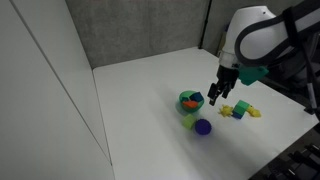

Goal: Pick up the purple ball and move it to the right near the stacked blocks

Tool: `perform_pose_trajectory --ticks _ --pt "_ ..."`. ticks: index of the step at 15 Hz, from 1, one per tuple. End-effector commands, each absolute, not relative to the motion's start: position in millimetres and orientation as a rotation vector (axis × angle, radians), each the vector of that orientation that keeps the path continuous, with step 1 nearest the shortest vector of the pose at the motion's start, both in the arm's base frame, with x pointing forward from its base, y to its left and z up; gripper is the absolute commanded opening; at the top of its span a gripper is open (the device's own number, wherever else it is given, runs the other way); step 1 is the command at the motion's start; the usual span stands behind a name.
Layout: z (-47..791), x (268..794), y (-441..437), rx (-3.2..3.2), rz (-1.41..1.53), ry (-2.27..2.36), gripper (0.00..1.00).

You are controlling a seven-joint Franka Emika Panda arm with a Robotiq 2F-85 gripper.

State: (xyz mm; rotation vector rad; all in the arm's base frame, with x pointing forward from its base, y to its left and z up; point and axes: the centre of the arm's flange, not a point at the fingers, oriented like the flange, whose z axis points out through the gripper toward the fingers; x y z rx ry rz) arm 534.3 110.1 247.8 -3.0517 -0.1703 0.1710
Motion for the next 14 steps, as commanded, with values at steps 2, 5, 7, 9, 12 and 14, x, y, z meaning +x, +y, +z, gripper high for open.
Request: perform_pose_trajectory --ticks 2,5,7,9,12,14 --pt "179.6 536.6 109.8 -3.066 0.217 -0.136 1.00" --pt "139.6 532.3 112.2 -3.066 0.200 -0.146 1.00" --pt "118.2 529.9 115.0 -3.060 0.182 -0.141 1.00" --pt "102.1 528.2 118.7 -3.065 0.144 -0.153 1.00" --pt "85.4 526.7 123.4 -3.065 0.082 -0.169 1.00" --pt "78.9 525.5 126.0 -3.062 0.033 -0.189 1.00"
